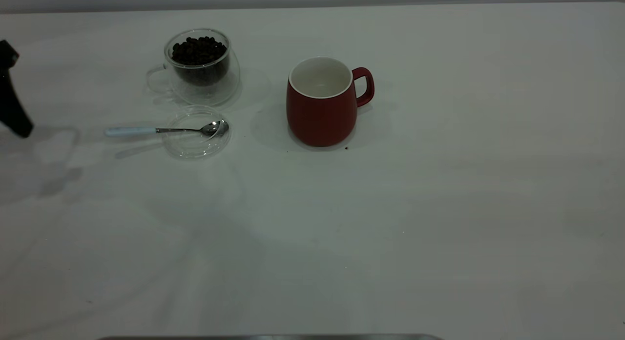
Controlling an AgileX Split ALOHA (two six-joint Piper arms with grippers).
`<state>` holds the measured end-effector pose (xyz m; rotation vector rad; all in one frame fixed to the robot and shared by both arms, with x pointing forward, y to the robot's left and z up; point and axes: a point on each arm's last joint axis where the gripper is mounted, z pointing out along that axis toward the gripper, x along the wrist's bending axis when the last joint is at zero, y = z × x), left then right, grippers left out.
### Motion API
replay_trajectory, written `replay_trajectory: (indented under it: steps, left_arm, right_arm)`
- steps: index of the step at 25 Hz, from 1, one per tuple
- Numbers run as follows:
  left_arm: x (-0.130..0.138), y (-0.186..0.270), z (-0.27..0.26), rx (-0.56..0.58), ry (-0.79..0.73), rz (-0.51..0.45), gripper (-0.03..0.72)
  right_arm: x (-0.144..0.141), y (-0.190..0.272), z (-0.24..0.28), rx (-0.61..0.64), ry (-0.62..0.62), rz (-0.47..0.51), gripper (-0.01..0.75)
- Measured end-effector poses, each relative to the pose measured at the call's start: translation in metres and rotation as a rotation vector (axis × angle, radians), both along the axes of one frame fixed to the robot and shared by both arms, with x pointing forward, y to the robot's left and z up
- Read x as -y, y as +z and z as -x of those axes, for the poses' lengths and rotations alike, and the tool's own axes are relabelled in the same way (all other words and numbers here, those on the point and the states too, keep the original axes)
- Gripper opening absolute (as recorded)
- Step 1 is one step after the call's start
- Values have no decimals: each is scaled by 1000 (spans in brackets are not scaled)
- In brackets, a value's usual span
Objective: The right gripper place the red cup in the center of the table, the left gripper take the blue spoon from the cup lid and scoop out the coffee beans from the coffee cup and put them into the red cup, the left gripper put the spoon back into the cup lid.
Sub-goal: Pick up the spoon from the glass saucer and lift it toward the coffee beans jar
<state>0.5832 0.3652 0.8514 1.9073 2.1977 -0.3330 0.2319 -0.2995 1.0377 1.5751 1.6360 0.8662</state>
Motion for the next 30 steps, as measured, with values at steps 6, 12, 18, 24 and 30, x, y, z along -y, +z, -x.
replay_trajectory:
  steps: [6,12,18,24,30]
  left_arm:
    - [18,-20,-8,117,-98,238,504]
    - [23,-24,-20,273,-110,295,504]
    - [21,-27,-23,295,-94,265,567]
    - [22,-43,-20,269,-104,268,607]
    - [23,-58,-20,268,-98,271,581]
  right_arm:
    - [0,0,0,0,0,0,532]
    - [0,0,0,0,0,0,532]
    - [0,0,0,0,0,0,532]
    - [0,0,0,0,0,0,532]
    - [0,0,0,0,0,0,532]
